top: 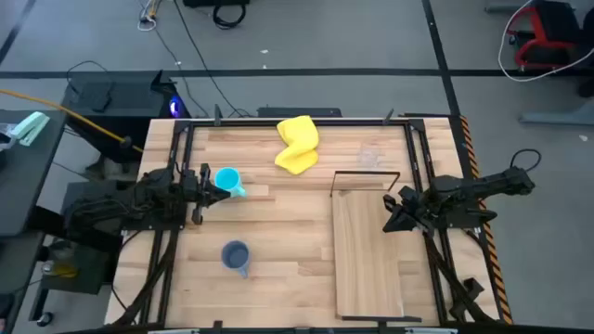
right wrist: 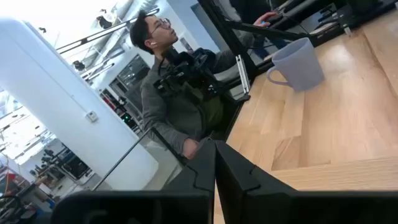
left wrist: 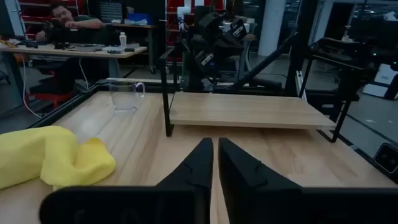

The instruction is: Stack small to large cups/mugs on shelf

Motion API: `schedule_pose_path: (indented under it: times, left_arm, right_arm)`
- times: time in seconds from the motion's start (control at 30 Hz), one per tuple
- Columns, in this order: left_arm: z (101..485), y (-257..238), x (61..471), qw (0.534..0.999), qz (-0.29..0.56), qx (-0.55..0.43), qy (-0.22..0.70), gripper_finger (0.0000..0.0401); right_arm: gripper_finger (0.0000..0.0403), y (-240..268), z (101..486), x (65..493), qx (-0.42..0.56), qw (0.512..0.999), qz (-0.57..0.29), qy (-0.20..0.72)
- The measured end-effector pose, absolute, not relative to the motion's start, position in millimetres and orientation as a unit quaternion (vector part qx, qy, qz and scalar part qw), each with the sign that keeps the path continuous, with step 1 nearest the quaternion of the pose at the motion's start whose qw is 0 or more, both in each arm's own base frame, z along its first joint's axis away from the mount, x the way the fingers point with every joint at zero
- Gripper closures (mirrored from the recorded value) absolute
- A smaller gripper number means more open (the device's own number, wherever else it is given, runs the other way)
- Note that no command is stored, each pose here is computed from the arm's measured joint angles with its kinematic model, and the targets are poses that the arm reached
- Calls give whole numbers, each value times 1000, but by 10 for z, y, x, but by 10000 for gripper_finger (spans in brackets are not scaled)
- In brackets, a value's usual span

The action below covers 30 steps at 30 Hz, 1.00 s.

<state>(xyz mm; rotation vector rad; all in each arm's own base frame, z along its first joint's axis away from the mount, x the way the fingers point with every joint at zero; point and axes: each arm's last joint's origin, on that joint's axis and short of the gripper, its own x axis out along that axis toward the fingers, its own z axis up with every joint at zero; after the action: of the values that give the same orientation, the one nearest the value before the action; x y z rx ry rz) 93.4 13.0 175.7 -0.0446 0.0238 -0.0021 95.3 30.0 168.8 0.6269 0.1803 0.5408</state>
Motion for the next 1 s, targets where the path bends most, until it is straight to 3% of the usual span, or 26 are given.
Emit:
schedule_pose_path:
  times: [1.0]
  left_arm:
    - [1757,130,934,1000,-1,-22,12,375]
  right_arm:
    - [387,300,1688,953,304,912,262,87]
